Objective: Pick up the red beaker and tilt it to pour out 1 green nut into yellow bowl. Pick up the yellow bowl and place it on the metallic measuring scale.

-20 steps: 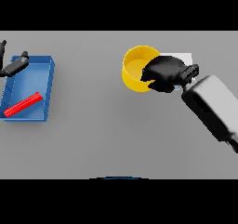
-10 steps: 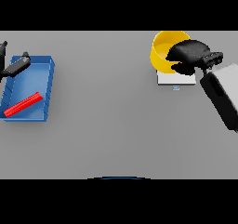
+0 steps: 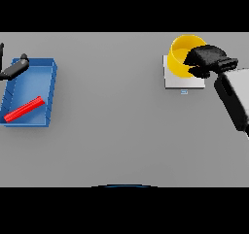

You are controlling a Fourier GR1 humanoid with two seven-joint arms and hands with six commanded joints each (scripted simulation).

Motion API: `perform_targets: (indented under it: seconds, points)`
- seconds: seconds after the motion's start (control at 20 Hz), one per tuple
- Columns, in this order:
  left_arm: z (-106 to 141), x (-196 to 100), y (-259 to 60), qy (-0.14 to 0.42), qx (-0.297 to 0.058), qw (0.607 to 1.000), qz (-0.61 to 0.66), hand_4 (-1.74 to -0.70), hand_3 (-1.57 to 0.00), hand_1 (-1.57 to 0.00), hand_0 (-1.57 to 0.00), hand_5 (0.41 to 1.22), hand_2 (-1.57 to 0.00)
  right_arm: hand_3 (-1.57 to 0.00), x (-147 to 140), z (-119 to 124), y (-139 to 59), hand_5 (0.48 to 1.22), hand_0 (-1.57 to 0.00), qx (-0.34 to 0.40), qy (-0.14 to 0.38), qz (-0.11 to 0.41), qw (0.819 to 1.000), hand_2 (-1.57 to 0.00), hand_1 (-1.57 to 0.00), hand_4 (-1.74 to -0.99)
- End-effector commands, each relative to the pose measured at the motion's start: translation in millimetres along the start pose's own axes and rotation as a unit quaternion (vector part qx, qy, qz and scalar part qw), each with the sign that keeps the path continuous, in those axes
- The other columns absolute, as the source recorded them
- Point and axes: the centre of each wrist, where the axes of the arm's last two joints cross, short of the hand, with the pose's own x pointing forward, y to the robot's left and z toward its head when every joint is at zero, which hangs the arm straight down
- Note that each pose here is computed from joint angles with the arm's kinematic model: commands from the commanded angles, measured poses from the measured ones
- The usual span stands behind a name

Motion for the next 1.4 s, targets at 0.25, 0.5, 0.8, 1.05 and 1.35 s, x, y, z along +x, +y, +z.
perform_targets:
  seconds: [0.25, 0.5, 0.8, 1.05, 1.35]
  points:
    - [1, 1, -2, -0.006, -0.002, 1.0, 0.003, -0.8, 0.0, 0.0, 0.0, 0.725, 0.0, -1.5, -3, -12, 12.8, 1.221, -1.57, 0.004, 0.015, -0.011, 1.0, -1.57, -1.49, -1.727]
    - [-4, 1, -2, -0.005, 0.0, 1.0, 0.005, -0.81, 0.0, 0.0, 0.0, 0.74, 0.0, -1.17, -7, -18, 19.8, 1.221, -1.54, 0.015, 0.016, -0.023, 0.999, -1.57, -1.41, -1.728]
    - [-6, 3, -5, 0.003, -0.003, 1.0, 0.002, -0.81, 0.0, 0.0, 0.0, 0.742, 0.0, -0.67, -14, -18, 15.0, 0.887, -0.62, 0.035, 0.027, -0.041, 0.998, -0.69, -0.55, -1.444]
    - [-9, 7, -1, 0.0, -0.004, 1.0, 0.005, -0.81, 0.0, 0.0, 0.0, 0.737, 0.0, -0.51, -7, -25, 20.3, 0.766, -0.2, 0.048, 0.012, -0.038, 0.998, -0.34, -0.18, -1.372]
    - [-12, 4, -7, -0.004, -0.006, 1.0, 0.008, -0.82, 0.0, 0.0, 0.0, 0.734, 0.0, -0.35, -12, -26, 19.4, 0.733, -0.05, 0.059, 0.008, -0.025, 0.998, -0.12, -0.05, -1.308]
